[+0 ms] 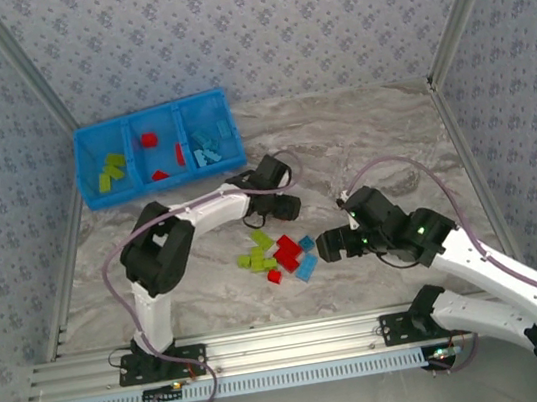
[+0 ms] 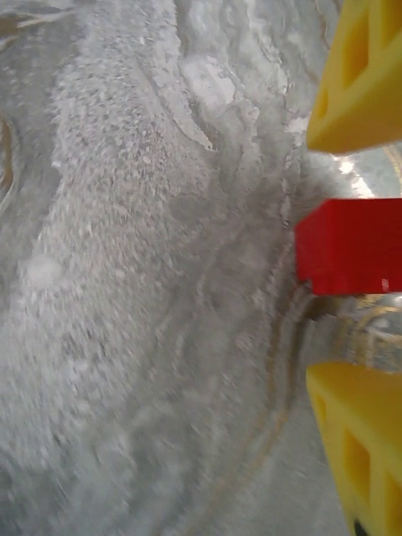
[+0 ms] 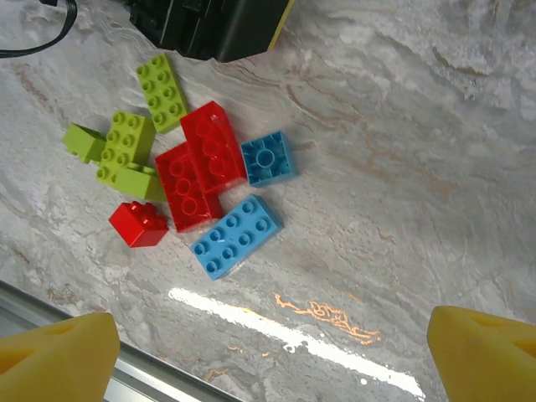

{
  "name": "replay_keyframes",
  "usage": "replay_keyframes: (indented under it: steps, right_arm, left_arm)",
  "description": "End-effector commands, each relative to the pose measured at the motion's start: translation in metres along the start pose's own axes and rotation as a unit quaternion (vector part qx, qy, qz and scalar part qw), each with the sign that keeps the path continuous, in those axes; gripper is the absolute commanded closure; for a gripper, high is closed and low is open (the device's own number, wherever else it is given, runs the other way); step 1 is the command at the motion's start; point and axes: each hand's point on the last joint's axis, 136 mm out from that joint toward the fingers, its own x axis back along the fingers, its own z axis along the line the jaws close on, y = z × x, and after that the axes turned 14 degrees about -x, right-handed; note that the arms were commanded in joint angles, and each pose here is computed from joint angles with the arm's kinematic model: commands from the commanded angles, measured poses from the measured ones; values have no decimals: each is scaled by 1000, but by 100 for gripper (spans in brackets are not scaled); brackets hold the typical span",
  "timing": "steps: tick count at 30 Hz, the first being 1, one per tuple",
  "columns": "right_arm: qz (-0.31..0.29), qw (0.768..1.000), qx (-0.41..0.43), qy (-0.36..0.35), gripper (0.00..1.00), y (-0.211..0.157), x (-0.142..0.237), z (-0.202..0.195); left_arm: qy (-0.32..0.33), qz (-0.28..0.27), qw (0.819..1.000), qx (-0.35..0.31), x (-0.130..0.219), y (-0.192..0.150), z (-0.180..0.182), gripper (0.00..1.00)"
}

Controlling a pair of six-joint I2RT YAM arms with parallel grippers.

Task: Sort the legos into containers by color

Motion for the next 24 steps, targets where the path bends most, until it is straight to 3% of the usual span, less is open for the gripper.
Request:
replay_keyframes:
  steps: [1, 4, 8, 13, 19, 24]
  right_arm:
    - [6, 1000, -17, -4, 2, -4, 0, -2]
    - [5, 1000, -17, -2, 2, -2, 0, 1]
    - [-1, 1000, -18, 1, 2, 2, 1, 4]
    - [-14, 1000, -16, 11, 2, 12, 2, 15]
    - [-21, 1000, -5, 8, 1, 20, 1, 22]
    - [-17, 1000, -4, 7, 1, 20, -3, 26]
  left_arm:
    - [30, 14, 999, -20, -2, -1, 3, 48]
    - [34, 23, 999, -16, -4, -6, 5, 64]
    - [28, 12, 1000, -5, 13, -4, 3, 76]
    - [68, -64, 995, 26, 89, 20, 34, 81]
    - [197, -140, 962, 128, 178, 21, 152, 82]
    - [298, -139, 918, 222, 198, 5, 262, 81]
